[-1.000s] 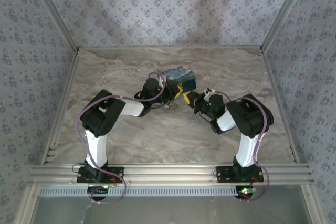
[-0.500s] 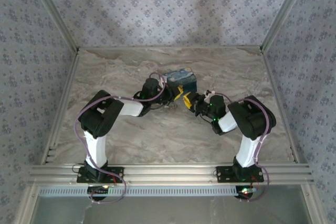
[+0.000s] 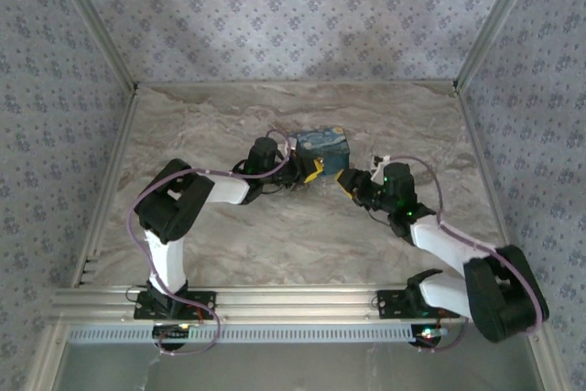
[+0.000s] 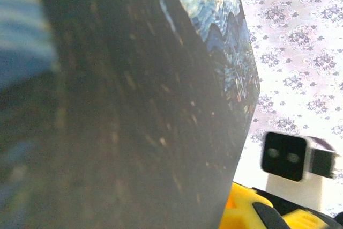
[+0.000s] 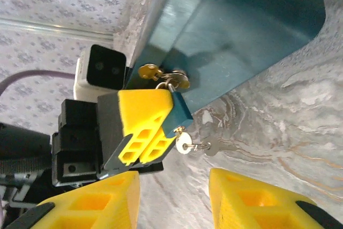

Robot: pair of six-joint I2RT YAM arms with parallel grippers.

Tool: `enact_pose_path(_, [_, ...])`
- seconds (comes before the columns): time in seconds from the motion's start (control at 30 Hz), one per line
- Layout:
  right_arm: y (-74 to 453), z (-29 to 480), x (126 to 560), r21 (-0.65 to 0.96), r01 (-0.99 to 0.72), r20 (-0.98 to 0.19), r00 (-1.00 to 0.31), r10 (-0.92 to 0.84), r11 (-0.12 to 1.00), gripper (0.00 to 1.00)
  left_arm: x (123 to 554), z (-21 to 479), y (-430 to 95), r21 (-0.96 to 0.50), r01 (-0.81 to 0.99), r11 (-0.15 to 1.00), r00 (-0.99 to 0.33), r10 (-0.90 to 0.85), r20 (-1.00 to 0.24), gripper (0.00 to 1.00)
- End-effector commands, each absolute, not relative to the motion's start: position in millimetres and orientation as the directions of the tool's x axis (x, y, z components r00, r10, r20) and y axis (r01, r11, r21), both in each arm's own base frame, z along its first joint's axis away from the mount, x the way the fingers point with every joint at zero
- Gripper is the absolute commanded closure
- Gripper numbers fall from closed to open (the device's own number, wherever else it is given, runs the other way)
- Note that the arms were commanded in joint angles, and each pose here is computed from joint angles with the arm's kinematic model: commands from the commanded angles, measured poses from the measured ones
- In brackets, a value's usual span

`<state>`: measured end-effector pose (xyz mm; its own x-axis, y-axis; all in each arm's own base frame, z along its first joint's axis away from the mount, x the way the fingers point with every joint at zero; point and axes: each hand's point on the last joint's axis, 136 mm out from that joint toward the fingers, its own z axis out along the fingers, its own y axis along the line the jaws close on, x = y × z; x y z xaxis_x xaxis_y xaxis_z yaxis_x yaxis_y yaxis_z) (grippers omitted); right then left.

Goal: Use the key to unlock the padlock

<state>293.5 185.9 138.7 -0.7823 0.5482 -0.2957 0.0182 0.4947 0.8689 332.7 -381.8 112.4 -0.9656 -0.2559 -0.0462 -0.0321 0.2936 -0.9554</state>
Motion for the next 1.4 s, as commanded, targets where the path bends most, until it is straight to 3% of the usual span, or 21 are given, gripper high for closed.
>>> enact_pose_path(0.0, [167, 120, 271, 0.675, -0.003, -0.412, -0.831, 0.374, 0.738, 0.6, 329, 138, -385, -0.968, 0.034, 0.248, -0.97, -0.224, -0.091, 1.0])
enact_pose_path(0.27, [176, 140, 270, 0.363, -0.203, -0.606, -0.793, 0.065, 0.909, 0.61, 326, 140, -384, -0.966, 0.029, 0.256, -0.972, -0.218, -0.087, 1.0])
enact_pose_path(0.5, [200, 135, 281, 0.198, -0.322, -0.624, -0.77, -0.135, 0.926, 0.6, 325, 143, -384, -0.966, 0.03, 0.257, -0.973, -0.212, -0.087, 1.0])
enact_pose_path(1.37, [234, 111, 315, 0.022, -0.42, -0.59, -0.738, -0.327, 0.907, 0.59, 324, 148, -385, -0.969, 0.036, 0.244, -0.974, -0.208, -0.089, 1.0])
